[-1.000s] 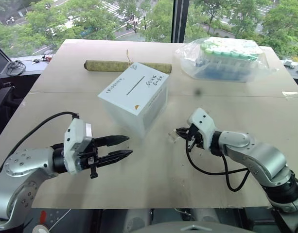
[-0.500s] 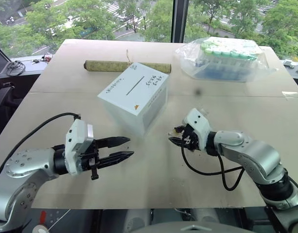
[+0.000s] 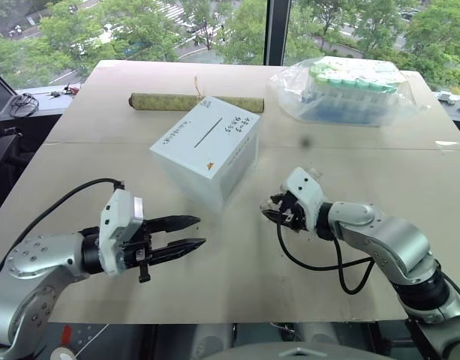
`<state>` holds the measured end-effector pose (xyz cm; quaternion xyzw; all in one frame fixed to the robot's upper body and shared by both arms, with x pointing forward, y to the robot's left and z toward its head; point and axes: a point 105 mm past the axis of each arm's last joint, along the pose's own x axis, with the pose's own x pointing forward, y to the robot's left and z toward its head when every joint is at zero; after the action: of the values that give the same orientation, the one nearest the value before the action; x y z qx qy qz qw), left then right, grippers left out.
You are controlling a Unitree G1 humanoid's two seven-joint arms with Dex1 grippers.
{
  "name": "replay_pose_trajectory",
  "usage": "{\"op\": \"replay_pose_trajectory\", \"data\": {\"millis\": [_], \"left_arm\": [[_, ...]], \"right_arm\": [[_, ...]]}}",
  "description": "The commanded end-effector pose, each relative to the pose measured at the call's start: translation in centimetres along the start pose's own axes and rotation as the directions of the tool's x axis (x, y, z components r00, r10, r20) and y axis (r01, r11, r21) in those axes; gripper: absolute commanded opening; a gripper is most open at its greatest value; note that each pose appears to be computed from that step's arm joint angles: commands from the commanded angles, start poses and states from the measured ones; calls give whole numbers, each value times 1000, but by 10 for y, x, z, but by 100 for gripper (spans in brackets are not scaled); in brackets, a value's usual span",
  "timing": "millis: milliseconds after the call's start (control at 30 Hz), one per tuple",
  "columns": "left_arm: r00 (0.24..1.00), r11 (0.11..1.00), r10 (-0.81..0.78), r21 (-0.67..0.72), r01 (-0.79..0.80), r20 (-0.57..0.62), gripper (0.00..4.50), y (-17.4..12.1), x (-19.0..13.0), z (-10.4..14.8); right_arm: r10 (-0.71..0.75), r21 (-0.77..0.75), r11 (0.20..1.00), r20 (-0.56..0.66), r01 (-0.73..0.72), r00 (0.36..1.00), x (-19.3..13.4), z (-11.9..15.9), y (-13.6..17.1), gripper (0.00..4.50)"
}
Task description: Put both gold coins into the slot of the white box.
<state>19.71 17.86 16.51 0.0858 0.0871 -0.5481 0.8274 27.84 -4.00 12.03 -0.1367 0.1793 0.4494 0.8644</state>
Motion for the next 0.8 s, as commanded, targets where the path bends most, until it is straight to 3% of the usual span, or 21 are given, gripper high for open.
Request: {"op": "replay_pose_trajectory", "data": {"millis": [33,767,800], "left_arm": [[1000,1000,-7,24,6,8,200,-1,-2,2],[1000,1000,1,25,-1,8,200,-4,-4,-2],[1000,1000,1,25,-1,8,200,-4,-4,-2]], "right_arm": [[-9,-45,999,54,12,998,-2,16,0,210],[-7,-43,999,38,9,999,7,11,-1,210],[-8,-41,999,36,9,999,7,11,-1,186]]}}
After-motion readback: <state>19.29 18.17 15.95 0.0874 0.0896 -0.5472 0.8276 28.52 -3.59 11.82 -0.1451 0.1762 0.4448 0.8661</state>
